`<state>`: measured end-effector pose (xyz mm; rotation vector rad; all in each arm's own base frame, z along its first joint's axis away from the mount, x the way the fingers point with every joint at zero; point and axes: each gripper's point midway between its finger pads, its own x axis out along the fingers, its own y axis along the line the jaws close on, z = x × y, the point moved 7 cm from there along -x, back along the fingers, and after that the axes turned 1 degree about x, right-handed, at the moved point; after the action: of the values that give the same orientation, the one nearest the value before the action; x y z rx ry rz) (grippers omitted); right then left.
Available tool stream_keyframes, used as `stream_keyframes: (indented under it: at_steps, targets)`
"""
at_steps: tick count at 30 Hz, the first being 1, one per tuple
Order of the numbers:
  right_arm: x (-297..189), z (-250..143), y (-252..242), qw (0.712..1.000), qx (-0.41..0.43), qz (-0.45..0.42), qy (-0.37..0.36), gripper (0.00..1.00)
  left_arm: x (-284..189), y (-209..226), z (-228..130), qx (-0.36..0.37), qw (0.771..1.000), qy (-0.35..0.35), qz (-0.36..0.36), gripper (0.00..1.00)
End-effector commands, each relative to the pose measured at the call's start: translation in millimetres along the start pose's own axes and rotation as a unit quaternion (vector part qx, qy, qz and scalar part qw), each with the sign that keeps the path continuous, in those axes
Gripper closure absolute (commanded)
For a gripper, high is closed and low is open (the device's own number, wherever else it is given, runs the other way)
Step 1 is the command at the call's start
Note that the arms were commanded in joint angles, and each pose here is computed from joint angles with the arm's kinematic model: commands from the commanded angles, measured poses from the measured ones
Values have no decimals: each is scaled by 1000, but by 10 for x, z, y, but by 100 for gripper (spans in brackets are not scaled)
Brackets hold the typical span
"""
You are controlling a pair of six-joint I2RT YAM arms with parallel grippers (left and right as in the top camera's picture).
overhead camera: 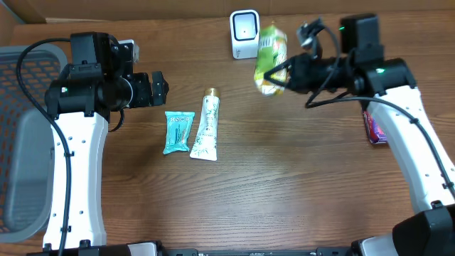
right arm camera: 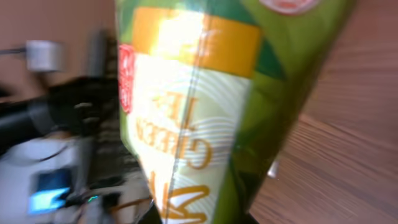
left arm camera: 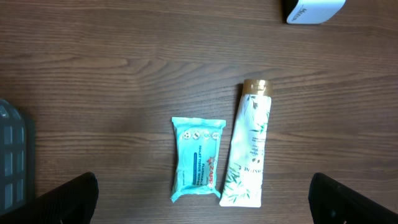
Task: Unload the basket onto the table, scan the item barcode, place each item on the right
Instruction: 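Lift the green packet and hold it in front of the scanner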
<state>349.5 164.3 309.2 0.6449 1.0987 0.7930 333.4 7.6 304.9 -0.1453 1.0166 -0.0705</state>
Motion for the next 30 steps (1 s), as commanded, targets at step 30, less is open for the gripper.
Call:
stream_keyframes:
  at_steps: [30]
  targets:
    - [1574, 1549, -818, 571, -426, -694, -97, 96, -33, -30, 42, 16, 1000, -7, -5, 0]
